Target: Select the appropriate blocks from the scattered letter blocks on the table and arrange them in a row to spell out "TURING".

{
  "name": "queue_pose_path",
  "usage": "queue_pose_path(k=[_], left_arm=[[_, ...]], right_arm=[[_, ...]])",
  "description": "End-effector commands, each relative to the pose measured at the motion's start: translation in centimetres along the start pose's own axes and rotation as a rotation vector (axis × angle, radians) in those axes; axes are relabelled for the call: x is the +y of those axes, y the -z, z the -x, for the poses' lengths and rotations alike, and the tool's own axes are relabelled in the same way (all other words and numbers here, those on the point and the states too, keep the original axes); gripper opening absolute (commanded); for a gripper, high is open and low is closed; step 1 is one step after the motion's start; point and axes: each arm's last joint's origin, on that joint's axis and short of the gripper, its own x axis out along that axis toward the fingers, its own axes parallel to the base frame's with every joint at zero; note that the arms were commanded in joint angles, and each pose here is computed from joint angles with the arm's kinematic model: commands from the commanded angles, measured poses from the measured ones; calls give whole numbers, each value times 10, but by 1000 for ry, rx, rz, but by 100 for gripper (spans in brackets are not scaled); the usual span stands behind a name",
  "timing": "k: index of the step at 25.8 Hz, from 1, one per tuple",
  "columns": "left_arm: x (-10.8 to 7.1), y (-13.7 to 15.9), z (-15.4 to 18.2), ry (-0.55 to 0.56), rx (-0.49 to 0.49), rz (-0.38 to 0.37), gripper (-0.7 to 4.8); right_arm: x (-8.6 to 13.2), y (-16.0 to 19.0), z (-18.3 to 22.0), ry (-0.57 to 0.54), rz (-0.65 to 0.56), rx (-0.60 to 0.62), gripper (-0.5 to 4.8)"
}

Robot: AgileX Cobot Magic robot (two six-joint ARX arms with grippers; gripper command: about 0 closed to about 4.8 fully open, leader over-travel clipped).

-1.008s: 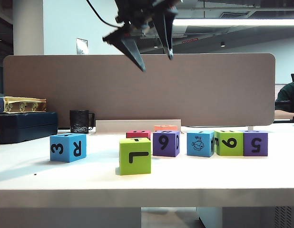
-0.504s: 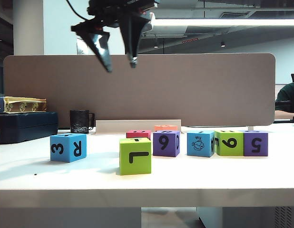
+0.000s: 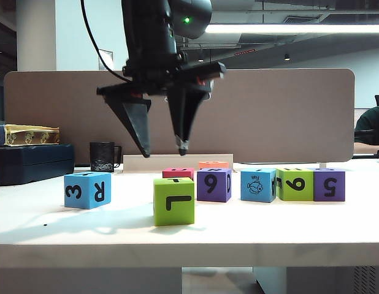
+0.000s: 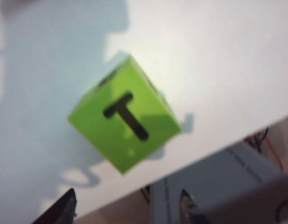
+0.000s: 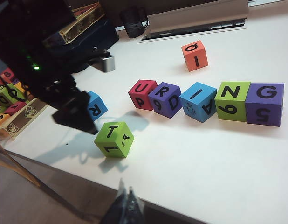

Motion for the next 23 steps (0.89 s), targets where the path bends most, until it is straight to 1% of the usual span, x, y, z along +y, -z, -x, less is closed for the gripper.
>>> queue_pose_path(k=[1,2,3,5,6,7,11,17,19,23], left_arm=[[0,-2,-4,-9,-45,64,279],[1,-1,-6,-23,-41,80,296],[1,-1,-7,-36,-39,91,327],[2,1,-9,-57,-33,123,404],[3,1,-10,-59,-27,134,432],[3,2,-10,-62,-19,149,476],[2,-1,-11,-49,-47,213,479],[1,-5,-13,-34,-80,272,479],[1,-7,-17,-32,-74,293,479],[1,-10,-32,-41,-42,300,479]], right_arm=[[1,-2,1,-13,11,-12,-1],[2,-2,1,-22,12,-10,-1],[2,-2,1,-28,12,-9,-1],[2,-2,1,-27,12,-9,-1],[2,-2,1,-27,12,-9,-1],[2,-2,1,-28,12,-9,-1],[2,-2,1,-28,12,-9,-1],[2,-2,1,-27,12,-9,-1],[2,-2,1,-27,12,-9,-1],[2,-2,1,-28,12,-9,-1]])
